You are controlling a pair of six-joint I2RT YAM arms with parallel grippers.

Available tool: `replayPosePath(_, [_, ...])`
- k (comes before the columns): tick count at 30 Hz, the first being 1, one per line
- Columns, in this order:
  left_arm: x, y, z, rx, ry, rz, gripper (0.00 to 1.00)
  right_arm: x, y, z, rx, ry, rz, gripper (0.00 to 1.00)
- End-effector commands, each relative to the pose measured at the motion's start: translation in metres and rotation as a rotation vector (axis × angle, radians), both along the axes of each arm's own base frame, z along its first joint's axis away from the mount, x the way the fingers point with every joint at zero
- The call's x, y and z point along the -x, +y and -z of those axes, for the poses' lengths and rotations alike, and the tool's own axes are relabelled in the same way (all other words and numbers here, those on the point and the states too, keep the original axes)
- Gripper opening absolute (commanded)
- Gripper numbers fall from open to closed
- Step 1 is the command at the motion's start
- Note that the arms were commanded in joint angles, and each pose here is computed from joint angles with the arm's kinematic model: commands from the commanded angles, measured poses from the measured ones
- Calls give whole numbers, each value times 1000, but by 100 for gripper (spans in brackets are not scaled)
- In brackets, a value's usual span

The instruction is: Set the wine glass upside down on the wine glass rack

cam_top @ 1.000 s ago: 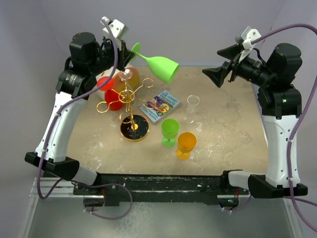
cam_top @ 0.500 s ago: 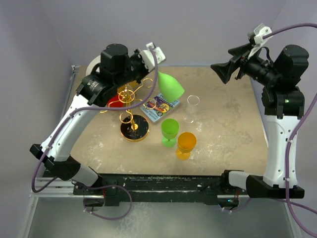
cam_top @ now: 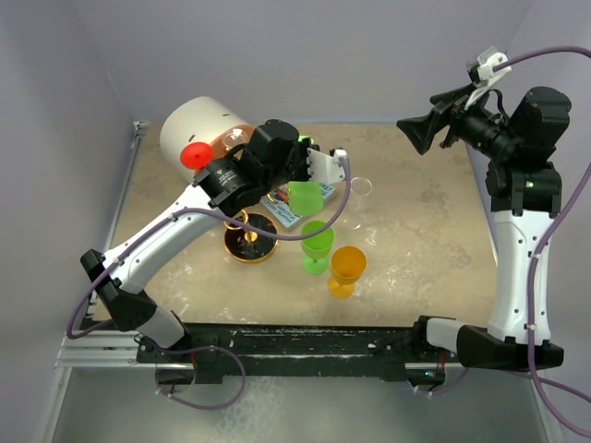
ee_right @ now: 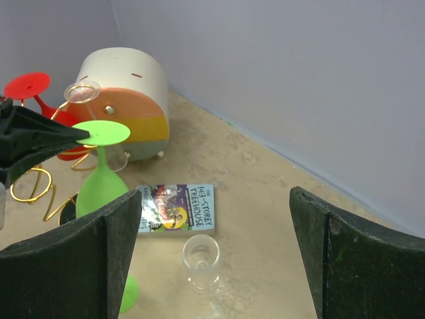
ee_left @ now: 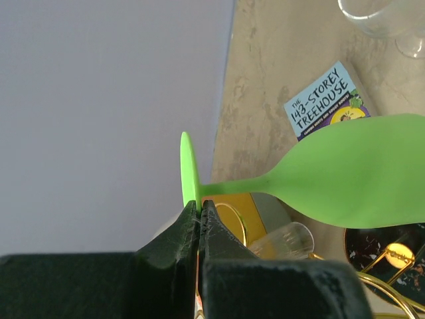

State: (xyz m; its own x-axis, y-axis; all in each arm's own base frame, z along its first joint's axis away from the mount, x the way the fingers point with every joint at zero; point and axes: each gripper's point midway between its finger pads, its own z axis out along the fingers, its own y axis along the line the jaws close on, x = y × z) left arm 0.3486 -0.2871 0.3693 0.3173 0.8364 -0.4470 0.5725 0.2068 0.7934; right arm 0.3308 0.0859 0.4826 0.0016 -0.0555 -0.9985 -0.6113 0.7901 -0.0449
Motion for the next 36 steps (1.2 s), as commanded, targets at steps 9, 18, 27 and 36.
replayPosePath(9, [8,13,-15,-106,-86,18,2,5,-6,-12,-25,-57,3,95])
replayPosePath(18, [12,21,-8,-147,-76,15,4,8,-9,-13,-33,-62,8,96])
replayPosePath(27, [13,33,-4,-189,-85,-16,5,9,-10,-12,-40,-61,1,96])
replayPosePath(36, [12,44,-4,-224,-102,-52,5,10,-15,-12,-44,-65,15,97])
